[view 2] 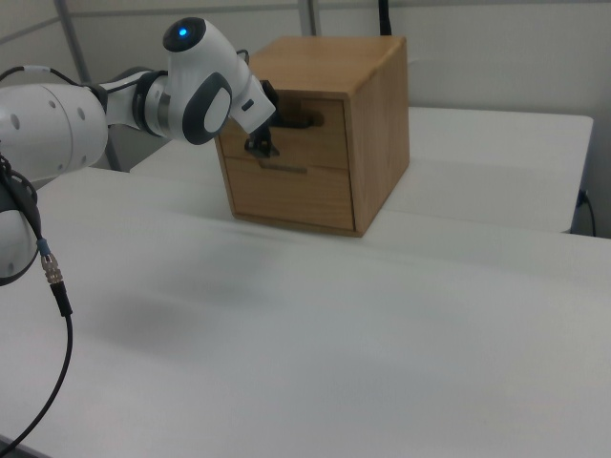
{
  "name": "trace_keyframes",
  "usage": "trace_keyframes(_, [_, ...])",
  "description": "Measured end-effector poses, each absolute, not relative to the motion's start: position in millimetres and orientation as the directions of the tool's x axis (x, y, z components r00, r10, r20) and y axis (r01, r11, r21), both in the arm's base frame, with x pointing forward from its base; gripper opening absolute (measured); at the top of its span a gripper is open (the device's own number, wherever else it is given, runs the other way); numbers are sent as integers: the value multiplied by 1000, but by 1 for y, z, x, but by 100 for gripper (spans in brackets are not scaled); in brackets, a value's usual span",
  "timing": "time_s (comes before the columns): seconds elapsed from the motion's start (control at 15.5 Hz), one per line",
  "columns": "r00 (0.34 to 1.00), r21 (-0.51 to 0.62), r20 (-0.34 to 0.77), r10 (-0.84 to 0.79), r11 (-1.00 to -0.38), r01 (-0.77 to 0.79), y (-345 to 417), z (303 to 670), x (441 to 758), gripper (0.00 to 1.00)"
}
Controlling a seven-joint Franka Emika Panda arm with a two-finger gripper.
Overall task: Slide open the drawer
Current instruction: 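Close the gripper on the black drawer handle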
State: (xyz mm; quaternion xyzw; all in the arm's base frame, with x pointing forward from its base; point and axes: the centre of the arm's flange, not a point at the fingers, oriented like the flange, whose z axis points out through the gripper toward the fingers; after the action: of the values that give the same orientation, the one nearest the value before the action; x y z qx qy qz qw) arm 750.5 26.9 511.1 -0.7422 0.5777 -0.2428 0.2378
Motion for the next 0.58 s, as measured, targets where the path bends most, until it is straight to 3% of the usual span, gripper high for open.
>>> trace_keyframes(0.13, [214,-654,90,-973,-220,-724,29,520,752,45])
trace_keyframes(0.26, [215,-661,91,-972,-220,-717,30,524,753,22])
trace_keyframes(0.32, [207,-660,85,-975,-211,-721,28,524,753,15])
trace_keyframes(0.58, [213,-654,87,-973,-217,-724,29,525,751,15])
